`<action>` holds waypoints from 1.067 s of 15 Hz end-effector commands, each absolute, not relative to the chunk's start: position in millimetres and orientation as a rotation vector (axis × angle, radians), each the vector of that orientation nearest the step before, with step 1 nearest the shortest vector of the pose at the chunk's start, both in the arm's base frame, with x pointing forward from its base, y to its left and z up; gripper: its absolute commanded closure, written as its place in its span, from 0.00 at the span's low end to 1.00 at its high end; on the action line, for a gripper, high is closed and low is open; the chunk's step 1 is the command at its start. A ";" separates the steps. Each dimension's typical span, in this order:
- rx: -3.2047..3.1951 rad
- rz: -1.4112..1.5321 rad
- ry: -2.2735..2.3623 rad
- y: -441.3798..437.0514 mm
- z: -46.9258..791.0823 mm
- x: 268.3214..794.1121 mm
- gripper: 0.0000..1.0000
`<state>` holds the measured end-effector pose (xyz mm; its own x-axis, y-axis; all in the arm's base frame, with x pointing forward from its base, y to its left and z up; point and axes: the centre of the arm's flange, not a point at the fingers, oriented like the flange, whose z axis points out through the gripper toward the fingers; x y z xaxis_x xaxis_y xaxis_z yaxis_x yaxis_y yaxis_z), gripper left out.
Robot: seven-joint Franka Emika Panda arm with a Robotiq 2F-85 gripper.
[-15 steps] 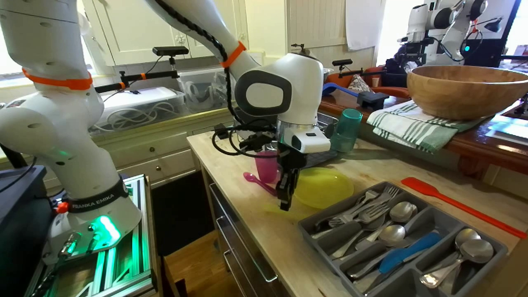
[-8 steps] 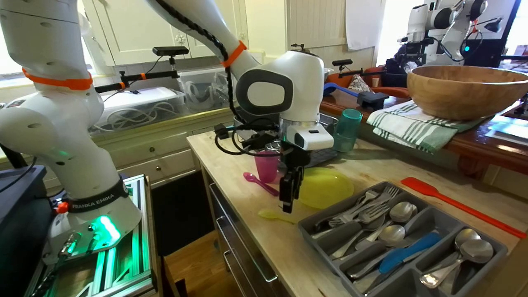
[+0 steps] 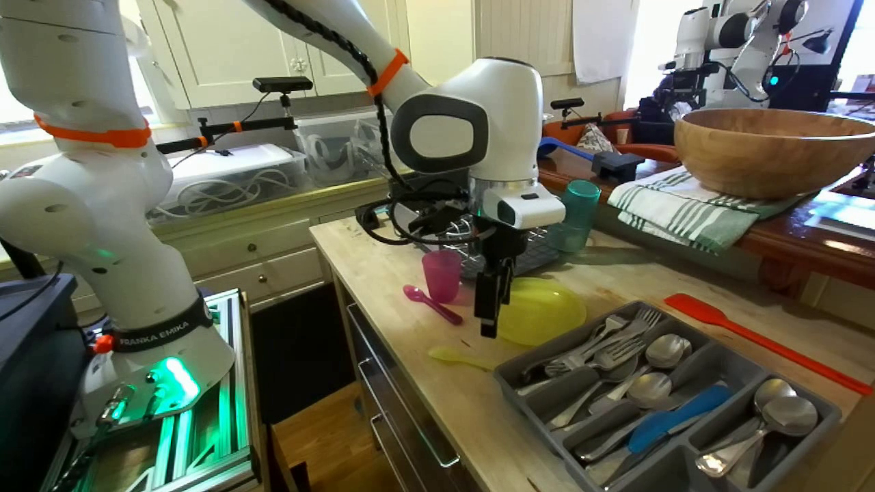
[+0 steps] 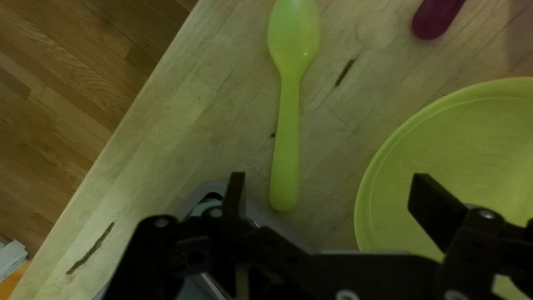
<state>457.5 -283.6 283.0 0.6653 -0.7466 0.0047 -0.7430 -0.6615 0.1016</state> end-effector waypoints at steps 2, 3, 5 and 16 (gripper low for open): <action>2.860 0.036 -1.193 -292.2 306.2 452.0 0.00; 2.878 0.048 -1.181 -292.6 310.4 451.7 0.00; 2.935 0.053 -1.125 -292.6 317.0 450.6 0.00; 3.122 0.015 -0.515 -299.4 349.7 433.8 0.00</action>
